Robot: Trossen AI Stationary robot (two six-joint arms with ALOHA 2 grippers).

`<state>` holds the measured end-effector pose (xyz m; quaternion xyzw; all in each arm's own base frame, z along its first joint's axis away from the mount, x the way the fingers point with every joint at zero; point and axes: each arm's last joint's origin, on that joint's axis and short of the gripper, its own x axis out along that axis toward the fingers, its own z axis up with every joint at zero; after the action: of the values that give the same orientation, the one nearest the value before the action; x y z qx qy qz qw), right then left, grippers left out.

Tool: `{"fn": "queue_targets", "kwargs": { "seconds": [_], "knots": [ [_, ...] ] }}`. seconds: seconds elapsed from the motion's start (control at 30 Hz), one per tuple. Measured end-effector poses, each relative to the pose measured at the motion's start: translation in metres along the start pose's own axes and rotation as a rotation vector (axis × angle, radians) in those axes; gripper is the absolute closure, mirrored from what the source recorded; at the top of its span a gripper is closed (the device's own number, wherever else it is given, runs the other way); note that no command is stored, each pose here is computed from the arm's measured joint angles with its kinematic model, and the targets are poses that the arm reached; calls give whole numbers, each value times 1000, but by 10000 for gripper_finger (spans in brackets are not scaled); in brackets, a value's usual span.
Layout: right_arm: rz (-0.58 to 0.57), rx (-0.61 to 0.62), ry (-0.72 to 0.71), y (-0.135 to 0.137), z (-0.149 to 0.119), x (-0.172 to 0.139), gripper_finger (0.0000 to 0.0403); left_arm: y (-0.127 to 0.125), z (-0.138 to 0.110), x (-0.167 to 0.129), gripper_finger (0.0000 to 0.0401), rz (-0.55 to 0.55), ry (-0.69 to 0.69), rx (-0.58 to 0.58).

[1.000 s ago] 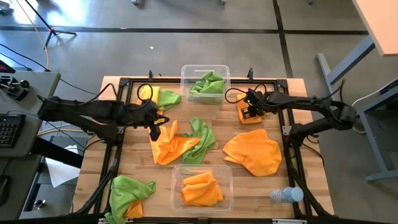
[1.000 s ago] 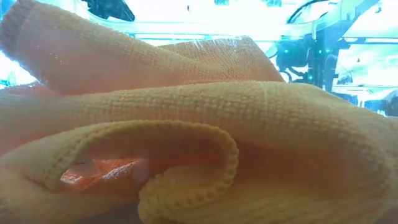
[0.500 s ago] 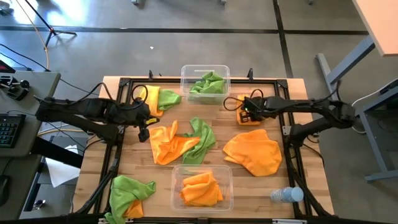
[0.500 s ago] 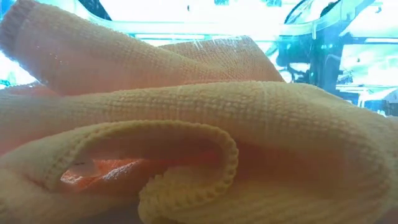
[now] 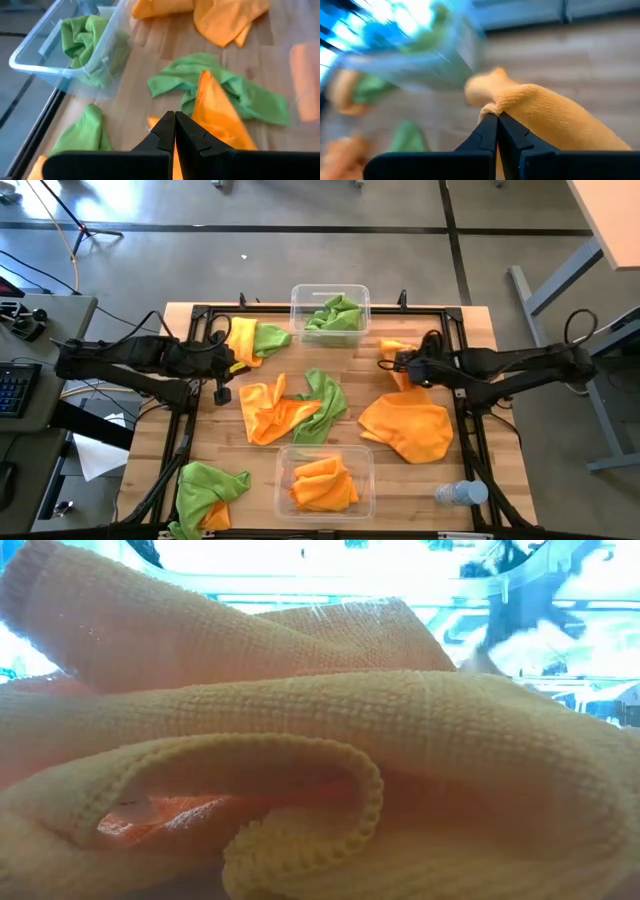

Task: Sort microfiber towel by color & place in baskets
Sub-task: Put the yellow towel into the bottom transparent bin

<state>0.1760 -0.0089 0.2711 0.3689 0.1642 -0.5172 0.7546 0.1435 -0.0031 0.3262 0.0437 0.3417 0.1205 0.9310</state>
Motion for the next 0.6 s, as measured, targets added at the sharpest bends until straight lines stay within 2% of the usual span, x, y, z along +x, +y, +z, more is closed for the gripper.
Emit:
{"fn": "queue_targets", "kwargs": {
  "seconds": [0.17,0.33,0.6],
  "knots": [
    [76,-60,-157,34,24,-35,403,5,-29,15,401,-32,14,-24],
    [117,-150,-247,75,51,-62,403,8,-55,25,401,-101,-45,-79],
    [188,-260,-310,135,85,-95,403,11,-65,27,401,-100,-99,-125]
  ]
}}
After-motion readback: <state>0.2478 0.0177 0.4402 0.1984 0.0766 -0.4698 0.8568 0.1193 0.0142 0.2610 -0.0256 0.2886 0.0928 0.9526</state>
